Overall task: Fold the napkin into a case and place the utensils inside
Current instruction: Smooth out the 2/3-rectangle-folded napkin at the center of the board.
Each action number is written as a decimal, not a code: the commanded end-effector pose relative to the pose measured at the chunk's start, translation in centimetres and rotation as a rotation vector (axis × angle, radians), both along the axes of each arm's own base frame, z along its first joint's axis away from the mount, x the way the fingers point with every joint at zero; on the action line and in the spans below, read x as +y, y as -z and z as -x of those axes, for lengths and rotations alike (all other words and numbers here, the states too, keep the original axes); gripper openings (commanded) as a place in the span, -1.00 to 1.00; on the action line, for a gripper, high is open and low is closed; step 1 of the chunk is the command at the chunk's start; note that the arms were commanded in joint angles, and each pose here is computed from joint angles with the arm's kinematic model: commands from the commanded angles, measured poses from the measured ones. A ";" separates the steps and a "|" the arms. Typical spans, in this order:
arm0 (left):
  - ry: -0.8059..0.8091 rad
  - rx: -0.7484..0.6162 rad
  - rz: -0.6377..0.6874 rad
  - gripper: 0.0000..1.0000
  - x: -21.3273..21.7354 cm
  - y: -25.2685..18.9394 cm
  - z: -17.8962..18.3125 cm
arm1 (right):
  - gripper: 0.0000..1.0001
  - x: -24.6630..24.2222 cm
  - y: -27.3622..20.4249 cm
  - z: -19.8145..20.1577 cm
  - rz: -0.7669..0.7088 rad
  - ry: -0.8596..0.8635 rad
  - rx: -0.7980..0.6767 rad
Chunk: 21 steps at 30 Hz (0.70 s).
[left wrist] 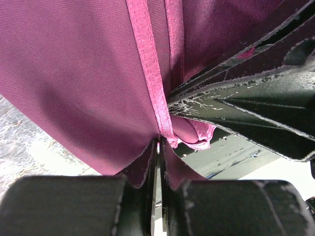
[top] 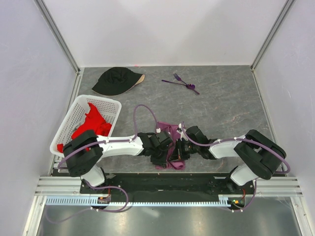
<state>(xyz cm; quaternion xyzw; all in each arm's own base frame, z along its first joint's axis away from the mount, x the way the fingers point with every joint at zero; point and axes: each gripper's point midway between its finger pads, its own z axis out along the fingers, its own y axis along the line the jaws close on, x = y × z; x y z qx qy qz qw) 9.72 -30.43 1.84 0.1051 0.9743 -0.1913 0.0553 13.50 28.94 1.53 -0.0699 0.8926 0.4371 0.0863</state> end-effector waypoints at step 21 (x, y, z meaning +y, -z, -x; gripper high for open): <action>0.002 -0.019 -0.016 -0.14 -1.0 -1.0 -0.5 | -0.74 -0.6 -1.9 0.0 0.025 -0.006 -0.065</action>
